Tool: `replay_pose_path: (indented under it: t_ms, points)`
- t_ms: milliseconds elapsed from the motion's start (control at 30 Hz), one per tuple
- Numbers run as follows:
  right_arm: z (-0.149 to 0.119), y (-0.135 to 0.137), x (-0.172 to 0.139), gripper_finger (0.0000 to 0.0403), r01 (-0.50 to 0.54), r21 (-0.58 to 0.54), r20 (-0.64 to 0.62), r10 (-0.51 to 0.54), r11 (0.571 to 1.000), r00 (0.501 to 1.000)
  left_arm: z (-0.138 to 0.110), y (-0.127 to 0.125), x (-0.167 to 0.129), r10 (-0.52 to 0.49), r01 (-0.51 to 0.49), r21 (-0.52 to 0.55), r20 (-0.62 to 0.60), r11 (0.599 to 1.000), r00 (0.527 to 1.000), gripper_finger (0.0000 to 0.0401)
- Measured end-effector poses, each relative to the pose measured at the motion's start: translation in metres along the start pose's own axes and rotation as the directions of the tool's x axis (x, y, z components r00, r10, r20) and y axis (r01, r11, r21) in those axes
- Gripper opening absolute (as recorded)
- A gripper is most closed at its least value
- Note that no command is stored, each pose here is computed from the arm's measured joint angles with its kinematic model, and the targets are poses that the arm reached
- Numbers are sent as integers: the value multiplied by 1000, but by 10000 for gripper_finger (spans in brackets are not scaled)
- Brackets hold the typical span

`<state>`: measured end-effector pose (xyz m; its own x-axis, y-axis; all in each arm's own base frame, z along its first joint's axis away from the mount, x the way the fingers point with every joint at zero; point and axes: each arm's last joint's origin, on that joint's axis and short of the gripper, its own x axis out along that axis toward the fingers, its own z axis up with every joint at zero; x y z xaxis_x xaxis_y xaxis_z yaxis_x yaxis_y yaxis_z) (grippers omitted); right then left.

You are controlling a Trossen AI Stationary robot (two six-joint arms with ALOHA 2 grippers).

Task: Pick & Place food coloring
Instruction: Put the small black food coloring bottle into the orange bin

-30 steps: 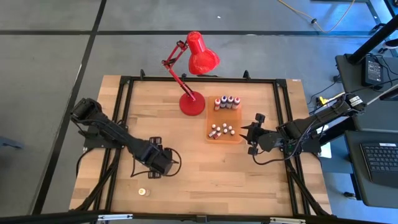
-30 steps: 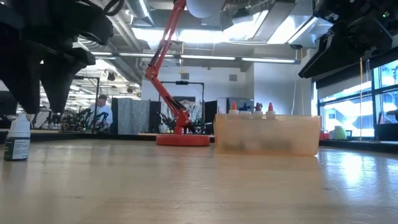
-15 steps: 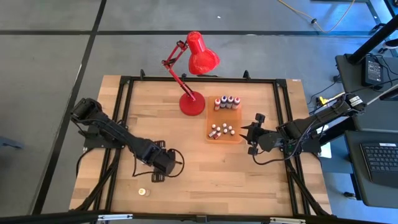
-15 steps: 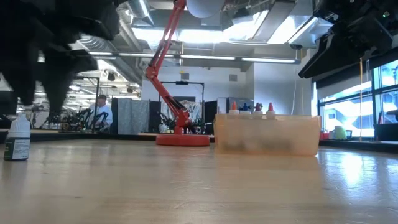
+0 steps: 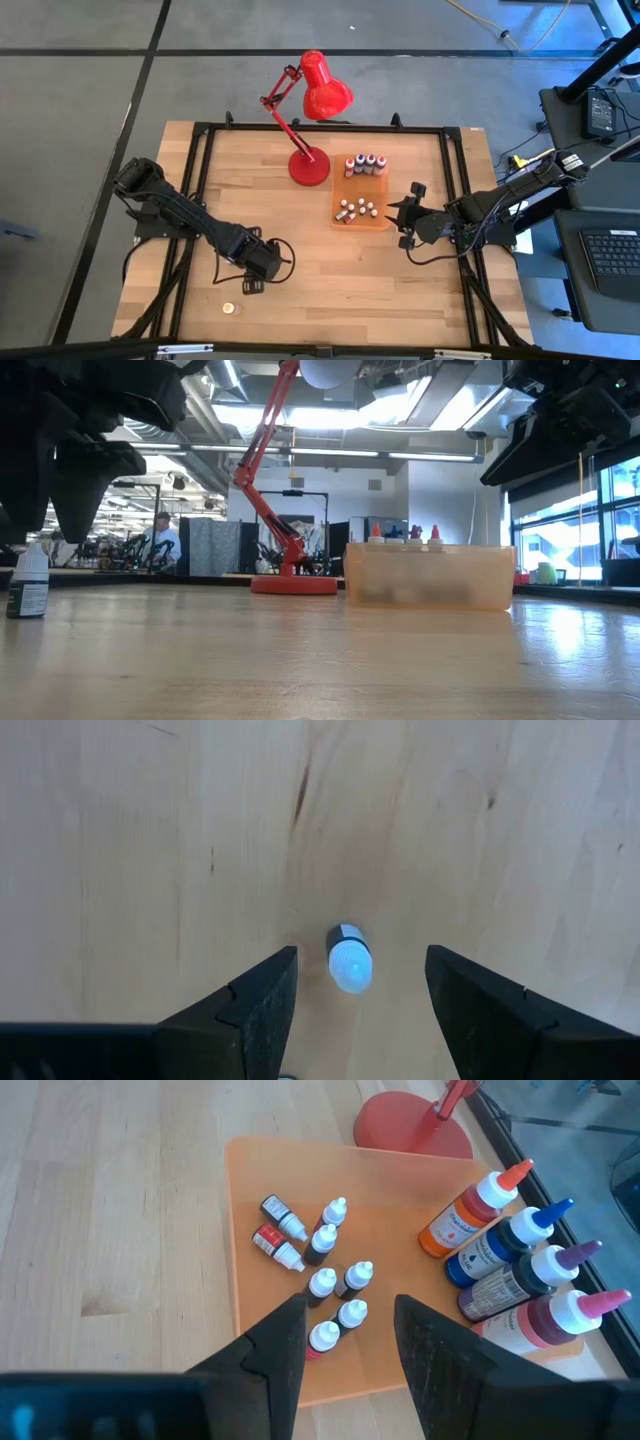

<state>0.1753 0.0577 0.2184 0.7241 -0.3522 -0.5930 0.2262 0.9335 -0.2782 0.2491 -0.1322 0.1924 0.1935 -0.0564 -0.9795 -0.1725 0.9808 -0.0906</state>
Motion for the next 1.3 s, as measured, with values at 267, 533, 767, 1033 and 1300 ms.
replay_pose_path:
  t_ms: [267, 533, 767, 1033, 1300]
  points:
    - [0, 0, 0, 155, 0, 0, 0, 0, 1000, 1000, -16, 8, 21, 9, -12, -43, -75, 999, 997, 214]
    - [0, 0, 0, 155, 0, -1, 0, 0, 1000, 1000, -20, 10, 26, 16, -19, -40, -80, 999, 997, 215]
    - [0, 0, 0, 155, 0, -3, 0, 0, 1000, 1000, -15, 5, 26, -28, 27, -39, -27, 999, 999, 216]
    - [0, 0, 0, 155, 0, -4, 0, 0, 1000, 1000, -12, 3, 26, -41, 41, 39, 8, 998, 999, 197]
    - [0, 0, 0, 155, 0, -4, 0, 0, 1000, 1000, -13, 4, 26, -32, 32, 44, 0, 999, 999, 142]
